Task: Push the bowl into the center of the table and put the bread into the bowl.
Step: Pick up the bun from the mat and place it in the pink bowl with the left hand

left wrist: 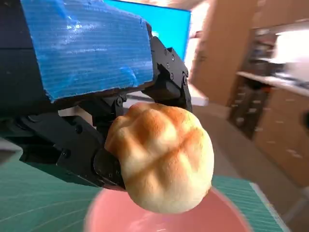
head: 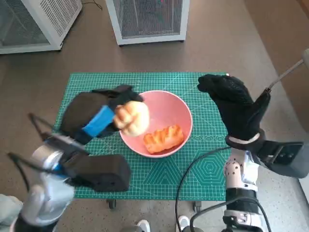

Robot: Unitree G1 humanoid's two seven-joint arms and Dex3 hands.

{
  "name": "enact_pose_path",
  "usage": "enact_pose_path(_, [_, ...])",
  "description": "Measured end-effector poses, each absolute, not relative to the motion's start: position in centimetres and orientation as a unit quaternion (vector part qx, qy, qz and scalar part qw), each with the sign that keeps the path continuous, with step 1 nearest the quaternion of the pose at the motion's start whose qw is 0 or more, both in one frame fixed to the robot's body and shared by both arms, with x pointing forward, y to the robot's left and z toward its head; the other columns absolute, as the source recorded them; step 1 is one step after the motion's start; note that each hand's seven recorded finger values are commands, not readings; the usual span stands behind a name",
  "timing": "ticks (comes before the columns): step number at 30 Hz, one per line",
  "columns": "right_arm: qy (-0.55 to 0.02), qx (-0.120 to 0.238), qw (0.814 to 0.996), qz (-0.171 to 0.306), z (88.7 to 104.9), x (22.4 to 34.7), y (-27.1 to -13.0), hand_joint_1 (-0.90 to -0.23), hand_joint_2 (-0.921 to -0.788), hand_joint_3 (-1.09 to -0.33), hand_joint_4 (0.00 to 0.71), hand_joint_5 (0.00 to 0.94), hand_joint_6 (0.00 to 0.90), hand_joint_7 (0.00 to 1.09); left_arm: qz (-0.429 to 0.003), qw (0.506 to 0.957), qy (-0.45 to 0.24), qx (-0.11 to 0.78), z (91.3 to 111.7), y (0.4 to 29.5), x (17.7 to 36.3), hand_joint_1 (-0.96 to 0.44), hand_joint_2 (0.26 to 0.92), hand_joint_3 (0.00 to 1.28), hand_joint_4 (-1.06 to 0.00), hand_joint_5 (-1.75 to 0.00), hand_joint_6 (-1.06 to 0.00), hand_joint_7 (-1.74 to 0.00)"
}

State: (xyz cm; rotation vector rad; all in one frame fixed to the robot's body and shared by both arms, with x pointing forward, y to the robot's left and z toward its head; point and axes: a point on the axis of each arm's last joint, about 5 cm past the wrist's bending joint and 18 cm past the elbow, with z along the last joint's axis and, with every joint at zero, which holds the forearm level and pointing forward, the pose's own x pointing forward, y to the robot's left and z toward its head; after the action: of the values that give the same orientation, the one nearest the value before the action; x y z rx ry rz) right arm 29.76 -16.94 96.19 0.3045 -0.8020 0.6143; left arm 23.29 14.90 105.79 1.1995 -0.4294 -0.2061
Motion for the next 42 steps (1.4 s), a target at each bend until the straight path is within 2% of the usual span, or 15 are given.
enact_pose_path(6, [-0.382, 0.143, 0.865, 0.291, 96.1, 29.7, -17.1, -0.568, -0.921, -0.638, 0.244, 0.003, 0.359, 0.0, -0.127, 0.8, -0.208, 0.548, 104.7, 13.7, 25.2, 0.0, 0.92, 0.02, -0.75, -1.1, -0.67, -1.12])
enact_pose_path(14, [-0.382, 0.142, 0.867, 0.288, 96.0, 29.5, -17.4, -0.571, -0.921, -0.638, 0.244, 0.002, 0.359, 0.0, -0.152, 0.802, -0.188, 0.546, 103.2, 13.0, 26.4, 0.0, 0.92, 0.04, -0.74, -1.13, -0.63, -1.15])
enact_pose_path(17, [-0.381, 0.142, 0.868, 0.285, 95.8, 29.4, -17.5, -0.568, -0.921, -0.638, 0.245, 0.002, 0.359, 0.0, -0.153, 0.807, -0.181, 0.54, 102.8, 12.9, 26.7, 0.0, 0.92, 0.08, -0.71, -1.17, -0.58, -1.19])
enact_pose_path(19, [-0.381, 0.142, 0.869, 0.284, 95.8, 29.4, -17.5, -0.567, -0.921, -0.638, 0.245, 0.002, 0.359, 0.0, -0.154, 0.81, -0.176, 0.538, 102.6, 12.9, 26.8, 0.0, 0.921, 0.15, -0.63, -1.22, -0.5, -1.28])
enact_pose_path(20, [-0.38, 0.142, 0.869, 0.283, 95.8, 29.4, -17.5, -0.567, -0.921, -0.638, 0.245, 0.002, 0.359, 0.0, -0.154, 0.81, -0.174, 0.538, 102.5, 12.9, 26.8, -0.07, 0.921, 0.17, -0.58, -1.11, -0.5, -1.32])
enact_pose_path(21, [-0.381, 0.141, 0.869, 0.283, 95.7, 29.4, -17.6, -0.567, -0.921, -0.638, 0.245, 0.002, 0.359, 0.0, -0.154, 0.812, -0.172, 0.537, 102.4, 12.8, 26.9, -0.1, 0.897, 0.18, -0.53, -0.85, -0.44, -1.2])
enact_pose_path(23, [-0.381, 0.141, 0.869, 0.282, 95.7, 29.3, -17.6, -0.566, -0.921, -0.638, 0.244, 0.002, 0.358, 0.0, -0.153, 0.815, -0.168, 0.533, 102.3, 12.8, 26.9, -0.05, 0.87, 0.11, -0.46, -0.39, -0.42, -0.64])
enact_pose_path(26, [-0.383, 0.141, 0.869, 0.281, 95.8, 29.3, -17.5, -0.566, -0.921, -0.637, 0.243, 0.001, 0.358, 0.0, -0.152, 0.822, -0.159, 0.525, 102.2, 12.6, 26.9, -0.07, 0.87, 0.04, -0.38, -0.13, -0.41, -0.26])
enact_pose_path(30, [-0.383, 0.141, 0.869, 0.281, 95.8, 29.3, -17.4, -0.567, -0.921, -0.635, 0.242, 0.0, 0.357, 0.0, -0.15, 0.828, -0.148, 0.52, 101.9, 12.6, 26.8, -0.12, 0.87, 0.02, -0.31, -0.03, -0.4, -0.11])
enact_pose_path(34, [-0.383, 0.141, 0.869, 0.28, 95.8, 29.3, -17.4, -0.567, -0.921, -0.634, 0.242, 0.0, 0.357, 0.0, -0.149, 0.834, -0.142, 0.513, 101.9, 12.8, 26.4, -0.16, 0.87, 0.01, -0.26, -0.01, -0.38, -0.06])
enact_pose_path(42, [-0.381, 0.141, 0.87, 0.28, 95.7, 29.4, -17.3, -0.569, -0.921, -0.63, 0.242, 0.0, 0.357, 0.0, -0.152, 0.853, -0.147, 0.477, 102.5, 13.6, 25.9, -0.17, 0.865, 0.0, -0.05, 0.0, -0.18, 0.0])
